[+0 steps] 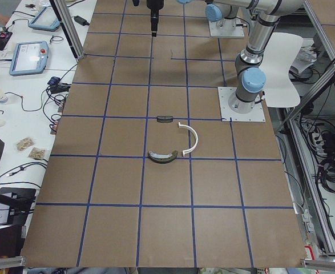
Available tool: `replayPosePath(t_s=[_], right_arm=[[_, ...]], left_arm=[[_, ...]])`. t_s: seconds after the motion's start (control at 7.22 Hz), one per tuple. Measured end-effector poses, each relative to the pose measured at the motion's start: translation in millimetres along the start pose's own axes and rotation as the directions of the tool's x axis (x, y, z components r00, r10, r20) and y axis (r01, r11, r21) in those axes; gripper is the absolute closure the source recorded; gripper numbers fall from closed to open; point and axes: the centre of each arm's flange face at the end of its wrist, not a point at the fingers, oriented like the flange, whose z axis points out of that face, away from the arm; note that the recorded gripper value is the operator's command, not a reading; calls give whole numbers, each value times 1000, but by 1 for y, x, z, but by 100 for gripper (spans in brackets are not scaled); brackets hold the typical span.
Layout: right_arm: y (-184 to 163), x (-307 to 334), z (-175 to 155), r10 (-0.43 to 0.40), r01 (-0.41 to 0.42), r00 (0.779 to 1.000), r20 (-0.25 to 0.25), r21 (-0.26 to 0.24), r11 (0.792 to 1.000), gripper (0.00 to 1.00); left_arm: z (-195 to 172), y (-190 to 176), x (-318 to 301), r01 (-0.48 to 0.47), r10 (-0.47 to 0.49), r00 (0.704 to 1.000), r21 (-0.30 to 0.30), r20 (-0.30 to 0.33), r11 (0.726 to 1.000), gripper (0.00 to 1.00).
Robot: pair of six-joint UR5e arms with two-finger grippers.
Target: Place bearing gear from tray to pile
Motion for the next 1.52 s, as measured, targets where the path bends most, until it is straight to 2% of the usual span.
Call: replayPosePath(t_s=[0.28, 0.42, 0.55, 0.83, 0.97, 1.11, 1.25, 1.52], right_arm=[[27, 1, 32, 4, -4, 1000, 1, -16, 1000, 0], [41, -3, 49, 14, -15, 1000, -7, -15, 1000, 3], [50, -7, 60, 23, -23, 1000, -5, -15, 1000, 10], [56, -10, 67, 29, -29, 1000, -6, -13, 1000, 14], [56, -8, 66, 30, -31, 999, -16, -10, 999, 42], [56, -7, 66, 31, -32, 999, -22, -9, 999, 62], [56, -7, 65, 32, -32, 999, -24, -8, 999, 64], [56, -6, 64, 32, -32, 999, -28, -7, 999, 77]], left_arm=[[-1, 0, 0, 0, 0, 1000, 1, 0, 1000, 0], [-1, 1, 0, 0, 0, 1000, 2, 0, 1000, 0], [-1, 1, 0, 0, 0, 1000, 2, 0, 1000, 0], [-1, 1, 0, 0, 0, 1000, 2, 0, 1000, 0], [-1, 1, 0, 0, 0, 1000, 2, 0, 1000, 0], [-1, 1, 0, 0, 0, 1000, 1, 0, 1000, 0], [-1, 1, 0, 0, 0, 1000, 1, 0, 1000, 0], [-1, 2, 0, 0, 0, 1000, 2, 0, 1000, 0]])
